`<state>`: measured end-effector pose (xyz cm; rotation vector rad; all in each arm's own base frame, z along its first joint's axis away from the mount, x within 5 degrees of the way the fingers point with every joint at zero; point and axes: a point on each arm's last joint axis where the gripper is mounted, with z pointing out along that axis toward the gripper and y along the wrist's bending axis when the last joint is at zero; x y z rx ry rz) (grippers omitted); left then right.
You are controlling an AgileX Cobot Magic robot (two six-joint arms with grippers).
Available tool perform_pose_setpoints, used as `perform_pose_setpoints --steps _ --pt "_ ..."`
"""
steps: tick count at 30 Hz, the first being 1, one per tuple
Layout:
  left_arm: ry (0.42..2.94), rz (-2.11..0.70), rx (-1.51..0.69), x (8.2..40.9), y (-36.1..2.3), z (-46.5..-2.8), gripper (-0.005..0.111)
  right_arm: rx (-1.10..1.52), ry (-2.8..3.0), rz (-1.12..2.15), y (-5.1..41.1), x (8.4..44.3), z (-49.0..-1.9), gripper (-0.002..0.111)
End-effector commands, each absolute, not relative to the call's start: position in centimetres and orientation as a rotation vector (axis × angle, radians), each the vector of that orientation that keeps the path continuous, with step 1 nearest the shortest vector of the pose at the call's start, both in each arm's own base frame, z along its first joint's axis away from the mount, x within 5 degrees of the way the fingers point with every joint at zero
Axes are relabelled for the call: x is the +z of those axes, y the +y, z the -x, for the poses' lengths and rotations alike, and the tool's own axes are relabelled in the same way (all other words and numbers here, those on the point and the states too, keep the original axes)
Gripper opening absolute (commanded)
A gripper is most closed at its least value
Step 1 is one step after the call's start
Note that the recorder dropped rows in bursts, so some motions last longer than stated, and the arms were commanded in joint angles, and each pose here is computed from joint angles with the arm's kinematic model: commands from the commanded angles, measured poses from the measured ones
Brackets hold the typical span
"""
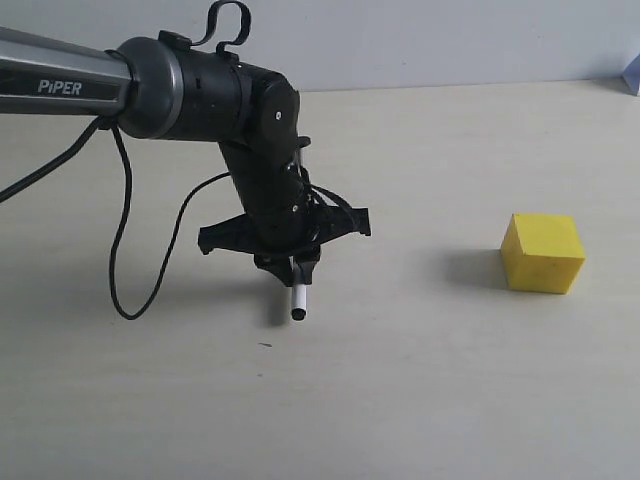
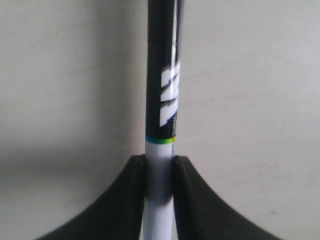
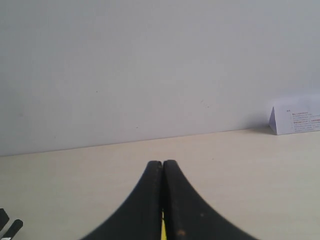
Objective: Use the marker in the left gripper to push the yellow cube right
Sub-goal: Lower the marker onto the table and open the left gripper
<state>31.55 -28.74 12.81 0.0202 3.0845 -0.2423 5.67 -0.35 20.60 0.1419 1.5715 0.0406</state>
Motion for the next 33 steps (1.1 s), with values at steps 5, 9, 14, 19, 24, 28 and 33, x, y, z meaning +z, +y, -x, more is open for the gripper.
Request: perform_pose_setpoints --steps 5,9,14,19,24,28,33 --pt "3.047 0.066 -0.234 13.0 -28.7 -32.1 0.0 0.045 1.565 -0.141 -0.3 20.5 -5.6 0.0" --pt "3.053 0.097 -0.233 12.8 -28.7 -32.1 0.0 0.045 1.565 -0.141 -0.3 20.5 -5.6 0.0" --pt "3.058 0.097 -0.227 12.5 -28.7 -32.1 0.0 0.045 1.565 -0.141 -0.3 20.5 -5.6 0.0" --pt "3.085 0.109 -0.21 11.7 -28.7 -31.9 0.0 0.045 1.565 -0.141 -0.3 20.5 -5.6 0.0" --pt "3.105 0.115 -0.196 10.8 -28.7 -31.9 0.0 0.045 1.565 -0.141 -0.3 20.5 -5.6 0.0" --pt "3.105 0.115 -0.196 10.8 -28.7 -31.9 0.0 0.045 1.565 -0.141 -0.3 20.5 -5.6 0.0" --pt "3.106 0.119 -0.201 11.0 -28.8 -31.9 0.0 0.045 1.565 -0.141 -0.3 20.5 -5.6 0.0"
